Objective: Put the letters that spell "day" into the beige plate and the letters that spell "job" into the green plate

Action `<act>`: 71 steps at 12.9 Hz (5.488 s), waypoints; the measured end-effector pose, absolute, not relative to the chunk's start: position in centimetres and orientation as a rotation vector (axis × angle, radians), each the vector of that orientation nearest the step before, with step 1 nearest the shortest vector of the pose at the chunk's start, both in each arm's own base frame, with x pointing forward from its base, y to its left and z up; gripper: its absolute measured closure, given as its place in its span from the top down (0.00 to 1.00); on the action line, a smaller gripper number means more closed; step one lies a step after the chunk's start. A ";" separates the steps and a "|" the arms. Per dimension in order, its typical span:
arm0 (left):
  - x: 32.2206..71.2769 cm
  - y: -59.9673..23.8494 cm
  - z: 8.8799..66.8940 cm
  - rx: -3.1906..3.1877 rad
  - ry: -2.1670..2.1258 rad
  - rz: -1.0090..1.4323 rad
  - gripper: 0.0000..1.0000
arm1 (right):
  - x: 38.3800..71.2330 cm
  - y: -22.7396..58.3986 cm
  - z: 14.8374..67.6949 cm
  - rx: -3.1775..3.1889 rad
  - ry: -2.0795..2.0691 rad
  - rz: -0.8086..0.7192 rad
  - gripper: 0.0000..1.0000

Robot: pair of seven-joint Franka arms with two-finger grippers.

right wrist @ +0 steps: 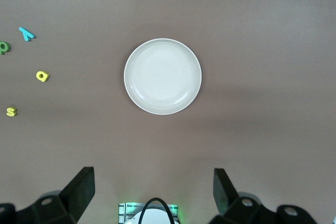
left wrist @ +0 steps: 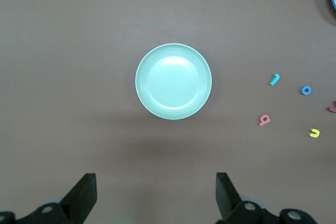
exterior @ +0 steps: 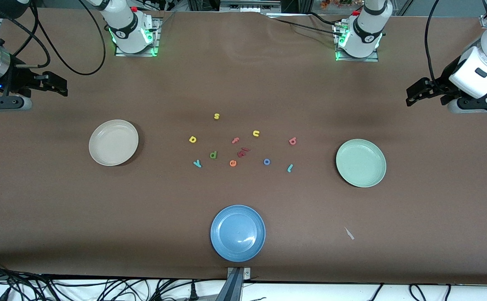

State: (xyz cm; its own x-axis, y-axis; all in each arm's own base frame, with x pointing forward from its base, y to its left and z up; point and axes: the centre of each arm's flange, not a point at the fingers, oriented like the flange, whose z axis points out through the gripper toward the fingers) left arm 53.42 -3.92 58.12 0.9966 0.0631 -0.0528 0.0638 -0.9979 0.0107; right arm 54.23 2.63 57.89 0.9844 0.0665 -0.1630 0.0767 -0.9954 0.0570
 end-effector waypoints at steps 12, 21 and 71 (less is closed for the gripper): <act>53.4 -4.3 58.1 3.127 0.089 -0.083 1.00 | 54.2 2.6 57.9 3.066 0.111 -0.249 1.00; 53.5 -4.4 58.4 3.127 0.086 -0.072 1.00 | 54.0 2.6 57.8 3.063 0.110 -0.278 1.00; 54.4 -4.6 58.6 3.124 0.080 -0.073 1.00 | 54.0 2.5 57.4 3.060 0.107 -0.305 1.00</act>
